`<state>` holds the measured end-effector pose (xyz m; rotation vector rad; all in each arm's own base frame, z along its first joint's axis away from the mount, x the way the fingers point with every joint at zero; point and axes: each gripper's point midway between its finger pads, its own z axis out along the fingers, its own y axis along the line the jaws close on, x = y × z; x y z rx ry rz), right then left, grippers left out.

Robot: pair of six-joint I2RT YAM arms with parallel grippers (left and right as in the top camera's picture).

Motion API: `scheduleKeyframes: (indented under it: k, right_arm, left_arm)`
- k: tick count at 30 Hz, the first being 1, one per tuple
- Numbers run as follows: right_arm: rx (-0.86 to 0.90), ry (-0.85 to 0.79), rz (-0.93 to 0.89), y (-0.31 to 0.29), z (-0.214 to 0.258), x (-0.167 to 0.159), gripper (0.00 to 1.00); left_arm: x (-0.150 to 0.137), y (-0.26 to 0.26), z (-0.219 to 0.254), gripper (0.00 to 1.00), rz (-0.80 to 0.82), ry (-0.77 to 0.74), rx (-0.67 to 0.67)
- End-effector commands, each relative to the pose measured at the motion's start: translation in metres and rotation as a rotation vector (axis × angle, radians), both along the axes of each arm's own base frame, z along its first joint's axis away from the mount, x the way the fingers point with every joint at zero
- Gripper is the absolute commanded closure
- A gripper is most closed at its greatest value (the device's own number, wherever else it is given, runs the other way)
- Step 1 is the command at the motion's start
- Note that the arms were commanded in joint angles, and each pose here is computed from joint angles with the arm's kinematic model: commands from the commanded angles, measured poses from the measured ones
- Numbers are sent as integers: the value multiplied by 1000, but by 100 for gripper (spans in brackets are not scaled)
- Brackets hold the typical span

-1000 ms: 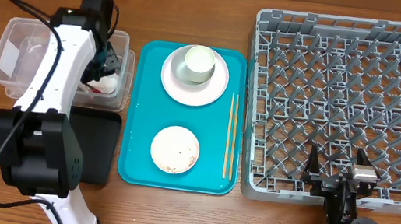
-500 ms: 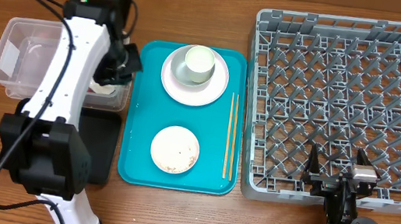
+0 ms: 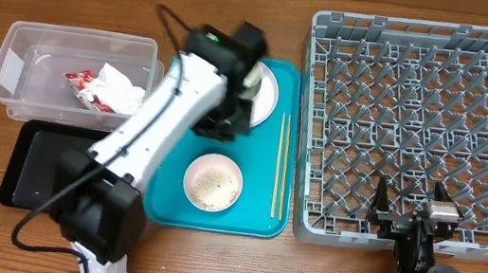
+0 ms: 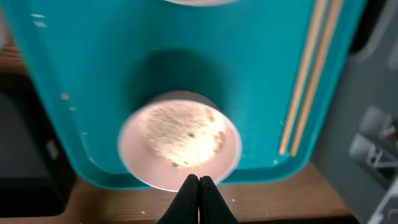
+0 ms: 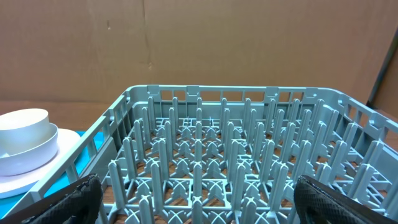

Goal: Sort waste into correct bins and load items into the dishwasher
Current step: 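Reach left gripper to the pink rice bowl and grip its rim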

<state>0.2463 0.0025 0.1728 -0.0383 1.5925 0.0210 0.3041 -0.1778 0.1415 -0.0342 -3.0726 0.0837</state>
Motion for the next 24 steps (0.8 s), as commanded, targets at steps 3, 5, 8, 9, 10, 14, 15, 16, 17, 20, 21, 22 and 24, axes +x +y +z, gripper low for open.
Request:
scheduleKeyframes:
  k: [3,5,8,9,10,14,15,16,17,20,21,22,24]
  right_arm:
    - [-4,-4,-17,-4,-2,0,0]
    - [-4,-4,-17,-4,-2,0,0]
    - [-4,-4,-17,-4,-2,0,0]
    - [-4,-4,-17,-4,-2,0,0]
    - [-4,-4,-17,-4,-2,0,0]
    - [-4,-4,-17,-4,-2,0,0]
    - [-4,-4,-17,-4,-2,0,0]
    - [-4,-4,-17,-4,-2,0,0]
    - [-4,-4,-17,-4,-2,0,0]
    - [-4,-4,-17,-4,-2,0,0]
    - [-4,-4,-17,-4,-2,0,0]
    - [-4,-4,-17,-4,-2,0,0]
    - [-4,-4,-17,-4,-2,0,0]
  left_arm:
    - [-29,-44,-9,83,-155,7,-13]
    - [-39,-54,-15,81,-196,10,-6]
    - [-46,-52,-23,85,-193,2,60]
    - [-48,-50,-25,85,-182,0,80]
    - [-49,-48,-27,85,-170,0,96]
    - [-51,-43,-35,84,-126,4,126]
    - [-51,-42,-36,84,-120,7,128]
    - [-52,-42,-37,83,-118,9,130]
    - [-52,-42,-38,82,-118,9,130]
    - [-51,-43,-43,75,-118,3,125]
    - [-51,-43,-45,74,-118,4,122]
    - [-51,-43,-48,73,-114,6,122]
    - [-53,-42,-52,73,-99,11,126]
